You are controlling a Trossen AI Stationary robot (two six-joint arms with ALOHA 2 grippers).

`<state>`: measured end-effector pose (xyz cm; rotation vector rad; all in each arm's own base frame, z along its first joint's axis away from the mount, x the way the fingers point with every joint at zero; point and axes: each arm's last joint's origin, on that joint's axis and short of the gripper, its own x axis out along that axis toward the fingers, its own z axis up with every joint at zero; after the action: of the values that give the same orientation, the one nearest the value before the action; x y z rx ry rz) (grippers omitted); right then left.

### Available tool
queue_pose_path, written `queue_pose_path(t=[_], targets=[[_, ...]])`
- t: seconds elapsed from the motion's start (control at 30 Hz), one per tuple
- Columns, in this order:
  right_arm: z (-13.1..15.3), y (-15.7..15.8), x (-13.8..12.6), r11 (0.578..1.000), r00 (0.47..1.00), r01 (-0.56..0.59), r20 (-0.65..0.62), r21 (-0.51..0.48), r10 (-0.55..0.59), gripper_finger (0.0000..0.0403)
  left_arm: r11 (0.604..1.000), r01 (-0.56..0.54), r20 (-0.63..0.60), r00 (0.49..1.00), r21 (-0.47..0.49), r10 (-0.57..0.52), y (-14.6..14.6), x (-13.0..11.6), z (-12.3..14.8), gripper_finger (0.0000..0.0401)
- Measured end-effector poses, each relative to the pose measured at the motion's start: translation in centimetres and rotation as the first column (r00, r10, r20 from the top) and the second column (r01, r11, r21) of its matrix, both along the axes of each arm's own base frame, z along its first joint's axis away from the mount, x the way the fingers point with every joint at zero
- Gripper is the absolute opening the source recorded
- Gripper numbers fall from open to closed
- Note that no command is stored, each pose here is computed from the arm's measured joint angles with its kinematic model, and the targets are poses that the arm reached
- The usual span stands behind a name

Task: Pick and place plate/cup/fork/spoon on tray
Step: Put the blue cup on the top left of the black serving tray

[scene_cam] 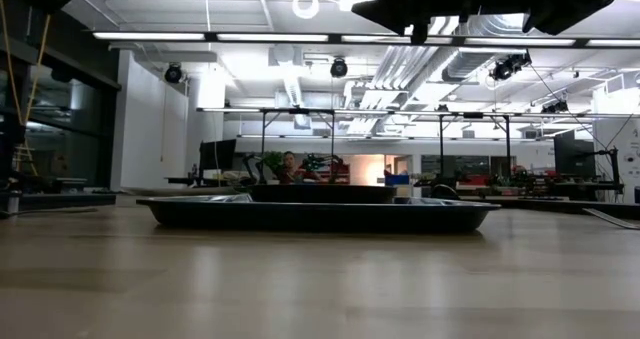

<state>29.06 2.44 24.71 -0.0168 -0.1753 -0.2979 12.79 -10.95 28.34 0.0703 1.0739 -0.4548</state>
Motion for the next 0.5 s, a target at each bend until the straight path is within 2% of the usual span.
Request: queue_pose_path(t=[0.33, 0.5], targets=[[0.0, 0.0, 0.0, 1.0, 1.0, 0.0, -0.003, 0.0, 0.0, 0.0248, 1.0, -0.003, -0.028, 1.0, 0.016, 0.003, -0.4, 0.4, -0.5, 0.0184], [-0.1, 0.0, 0.0, 1.0, 1.0, 0.0, -0.009, -0.001, 0.0, 0.0248, 0.997, 0.032, -0.071, 0.997, 0.072, -0.027, -1.1, 1.3, -1.6, 0.0184]])
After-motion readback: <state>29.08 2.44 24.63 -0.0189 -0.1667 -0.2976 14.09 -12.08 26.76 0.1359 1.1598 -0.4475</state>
